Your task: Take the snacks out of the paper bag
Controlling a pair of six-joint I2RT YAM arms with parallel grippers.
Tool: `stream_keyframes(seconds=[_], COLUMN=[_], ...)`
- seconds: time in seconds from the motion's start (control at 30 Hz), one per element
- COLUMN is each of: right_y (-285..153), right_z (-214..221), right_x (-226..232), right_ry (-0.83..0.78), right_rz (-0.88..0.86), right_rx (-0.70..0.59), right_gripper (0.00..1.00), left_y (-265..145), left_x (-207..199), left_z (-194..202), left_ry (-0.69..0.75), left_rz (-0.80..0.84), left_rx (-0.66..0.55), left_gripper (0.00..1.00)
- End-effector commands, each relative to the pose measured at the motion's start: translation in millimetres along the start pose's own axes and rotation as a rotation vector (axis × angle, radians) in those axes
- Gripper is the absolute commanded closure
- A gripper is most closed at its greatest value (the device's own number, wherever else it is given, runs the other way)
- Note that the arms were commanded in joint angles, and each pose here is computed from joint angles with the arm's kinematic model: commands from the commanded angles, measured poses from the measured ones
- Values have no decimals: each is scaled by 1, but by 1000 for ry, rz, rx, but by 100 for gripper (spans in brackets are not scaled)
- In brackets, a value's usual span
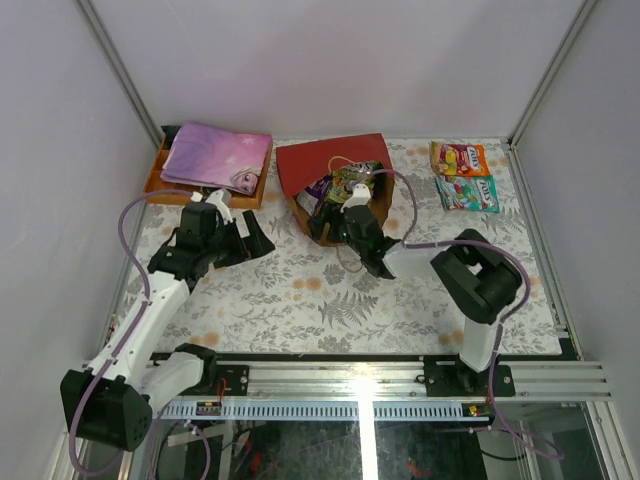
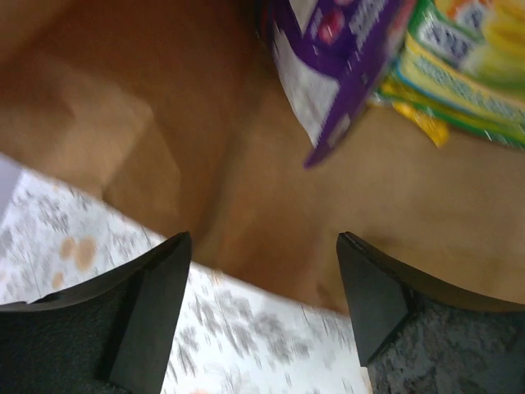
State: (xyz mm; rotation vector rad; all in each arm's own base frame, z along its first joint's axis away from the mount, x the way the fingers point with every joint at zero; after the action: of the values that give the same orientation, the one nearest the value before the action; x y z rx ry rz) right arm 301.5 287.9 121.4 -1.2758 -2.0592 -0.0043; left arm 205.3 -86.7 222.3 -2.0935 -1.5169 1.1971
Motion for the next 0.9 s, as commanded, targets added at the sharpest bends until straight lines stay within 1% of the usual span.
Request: stream_keyframes(seconds=[0.0,0.07,0.13,0.23,0.37,0.5,0.57,0.73,0.8,0.87], right_y=[43,60,72,83,100,120,127,136,135,130], right_z=[-37,-39,-41,-43,-44,-42,-40,-39,-40,-41], right_x=[11,-2,-13,-18,-21,-22,-22,-19,-16,-12], right_ry=[120,191,228,206,184,192,202,217,220,222], right_rz=[-120,-107,-81,-39,-31,-36,-46,-71,-91,-120], right_rx=[-193,-205,-228,-254,-270,-254,-250,-241,-238,-230], right_gripper=[23,25,26,25,25,30,34,49,59,72], left_y=[-2,-2,-3,-5,-6,-8,-11,-14,-12,-11], left_x=[3,3,2,2,2,5,6,8,11,12], left_z=[0,1,1,0,-1,3,2,-1,-2,-2], left_ry=[30,28,32,42,51,63,61,85,89,90], left_rz=[-6,2,9,5,5,-15,-36,-63,-90,-100], left_rx=[-42,-39,-43,-48,-45,-41,-62,-95,-99,-95], left_gripper=[0,0,0,0,0,0,0,0,0,0])
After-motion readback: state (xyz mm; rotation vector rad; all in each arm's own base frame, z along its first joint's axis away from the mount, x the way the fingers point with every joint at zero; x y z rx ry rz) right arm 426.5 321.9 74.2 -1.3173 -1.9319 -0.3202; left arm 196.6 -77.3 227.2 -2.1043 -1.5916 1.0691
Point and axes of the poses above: each gripper's point midway between its finger pads, its own y axis out along the fingers, its own x axis along the line the jaws close on, z = x × y, the point moved 9 cm from there along -y, back along the fingers, and after that the axes turned 6 degrees about y, right-handed, at the moved point
